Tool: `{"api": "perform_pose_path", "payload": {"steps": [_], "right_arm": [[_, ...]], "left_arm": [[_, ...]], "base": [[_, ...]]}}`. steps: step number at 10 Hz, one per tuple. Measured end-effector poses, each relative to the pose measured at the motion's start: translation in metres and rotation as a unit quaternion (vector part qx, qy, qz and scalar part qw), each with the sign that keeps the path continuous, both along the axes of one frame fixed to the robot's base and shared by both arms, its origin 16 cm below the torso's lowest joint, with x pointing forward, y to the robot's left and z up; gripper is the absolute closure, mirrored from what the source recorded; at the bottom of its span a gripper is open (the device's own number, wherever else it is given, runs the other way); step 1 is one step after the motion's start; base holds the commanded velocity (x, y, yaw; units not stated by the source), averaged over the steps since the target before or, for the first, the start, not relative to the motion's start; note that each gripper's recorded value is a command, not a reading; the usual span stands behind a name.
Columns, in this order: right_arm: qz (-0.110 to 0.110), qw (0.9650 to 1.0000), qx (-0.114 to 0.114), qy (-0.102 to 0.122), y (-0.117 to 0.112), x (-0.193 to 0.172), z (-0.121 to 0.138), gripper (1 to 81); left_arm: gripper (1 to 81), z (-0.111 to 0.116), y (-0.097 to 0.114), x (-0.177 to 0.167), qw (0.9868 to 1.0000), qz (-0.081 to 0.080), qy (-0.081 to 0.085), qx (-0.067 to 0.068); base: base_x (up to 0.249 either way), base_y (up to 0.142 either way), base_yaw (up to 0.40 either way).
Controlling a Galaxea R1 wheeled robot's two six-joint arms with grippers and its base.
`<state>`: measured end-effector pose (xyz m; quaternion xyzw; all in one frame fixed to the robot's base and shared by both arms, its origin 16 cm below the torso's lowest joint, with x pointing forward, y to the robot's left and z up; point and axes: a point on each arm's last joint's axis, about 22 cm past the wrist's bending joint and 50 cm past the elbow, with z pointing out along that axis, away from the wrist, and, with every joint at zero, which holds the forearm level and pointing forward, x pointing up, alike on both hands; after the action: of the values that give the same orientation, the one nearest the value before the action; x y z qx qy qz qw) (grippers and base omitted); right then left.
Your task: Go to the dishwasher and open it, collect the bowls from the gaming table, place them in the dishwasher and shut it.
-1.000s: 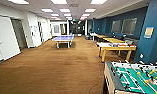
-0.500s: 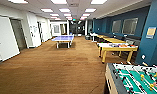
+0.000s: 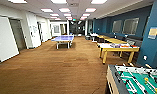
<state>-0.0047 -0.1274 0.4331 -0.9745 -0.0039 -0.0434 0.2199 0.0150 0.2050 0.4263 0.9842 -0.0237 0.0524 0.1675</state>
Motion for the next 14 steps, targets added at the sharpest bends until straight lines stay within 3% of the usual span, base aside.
{"api": "perform_pose_path", "payload": {"steps": [6,8,10,11,13,14], "right_arm": [[0.001,1.0000,-0.001,0.003,-0.001,-0.005,0.000,1.0],[-0.003,0.9998,0.001,-0.020,0.000,0.023,0.002,1.0],[0.002,1.0000,-0.001,0.008,-0.001,-0.016,-0.001,1.0],[0.003,1.0000,-0.001,0.009,-0.001,-0.016,-0.001,1.0],[0.000,1.0000,0.000,-0.009,0.000,0.006,0.000,1.0],[0.001,1.0000,0.000,-0.007,-0.001,0.003,0.000,1.0]], "left_arm": [[1.0,0.000,0.000,-0.006,1.0000,-0.001,0.005,0.000],[1.0,0.002,0.000,0.022,0.9999,0.002,-0.017,0.000],[1.0,-0.001,0.000,-0.019,0.9999,-0.002,0.013,0.000],[1.0,-0.001,0.000,-0.018,0.9999,-0.002,0.013,0.000],[1.0,0.001,-0.003,0.006,1.0000,0.000,-0.007,-0.002],[1.0,0.001,-0.005,0.003,1.0000,0.000,-0.004,-0.003]], "base": [[0.140,0.000,0.000],[0.140,0.000,0.000],[0.144,0.000,0.000],[0.146,0.000,0.000],[0.146,0.000,0.000],[0.147,0.000,0.000]]}}
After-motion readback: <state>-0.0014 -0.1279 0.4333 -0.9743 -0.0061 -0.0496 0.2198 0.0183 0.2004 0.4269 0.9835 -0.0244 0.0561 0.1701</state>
